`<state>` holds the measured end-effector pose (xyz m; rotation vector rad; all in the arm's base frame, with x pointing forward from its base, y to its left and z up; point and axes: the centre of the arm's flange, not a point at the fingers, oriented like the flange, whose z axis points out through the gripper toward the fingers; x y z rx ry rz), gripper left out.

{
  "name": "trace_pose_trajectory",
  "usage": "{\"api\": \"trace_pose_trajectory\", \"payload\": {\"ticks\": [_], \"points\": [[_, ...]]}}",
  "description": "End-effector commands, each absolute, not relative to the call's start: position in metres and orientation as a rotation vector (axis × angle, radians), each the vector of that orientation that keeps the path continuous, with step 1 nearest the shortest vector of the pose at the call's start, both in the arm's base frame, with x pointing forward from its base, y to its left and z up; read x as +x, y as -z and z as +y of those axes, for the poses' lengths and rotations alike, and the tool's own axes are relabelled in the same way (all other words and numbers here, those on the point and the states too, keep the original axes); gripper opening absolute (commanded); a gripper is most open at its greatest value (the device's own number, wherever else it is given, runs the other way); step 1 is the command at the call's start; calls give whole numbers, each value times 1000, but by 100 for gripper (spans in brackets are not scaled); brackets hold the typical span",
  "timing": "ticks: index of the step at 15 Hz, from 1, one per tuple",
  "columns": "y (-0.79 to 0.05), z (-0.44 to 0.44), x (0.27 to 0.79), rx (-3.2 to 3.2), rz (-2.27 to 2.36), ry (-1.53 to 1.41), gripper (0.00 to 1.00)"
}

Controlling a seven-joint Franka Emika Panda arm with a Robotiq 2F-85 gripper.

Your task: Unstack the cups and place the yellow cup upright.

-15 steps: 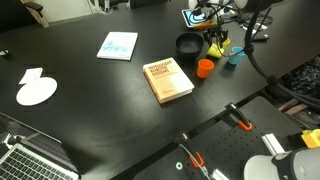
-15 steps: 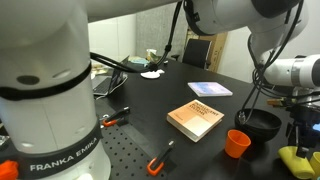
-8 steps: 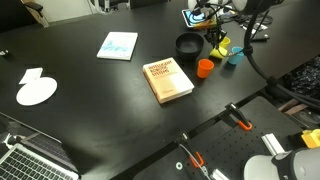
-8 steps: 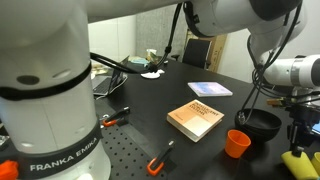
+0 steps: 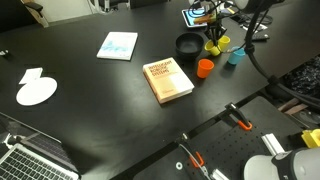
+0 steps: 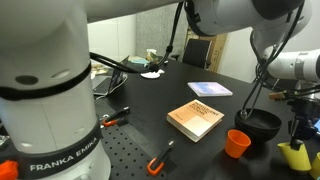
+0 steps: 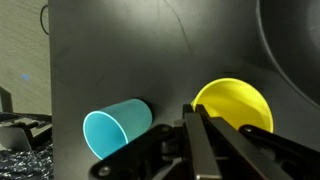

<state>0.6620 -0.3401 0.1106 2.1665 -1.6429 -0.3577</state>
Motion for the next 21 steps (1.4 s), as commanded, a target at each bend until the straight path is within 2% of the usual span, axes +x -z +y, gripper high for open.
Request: {"api": "trace_pose_trajectory", "payload": {"ticks": [1,8,14,21], "points": [[-123,-339,670,2275,-1665,416,6],[-135,-358,650,2394,-1717,558,6],[-156,-374,634,2497,-1683,542,6],[-143,-384,617,2712,-1629,585,6]]}}
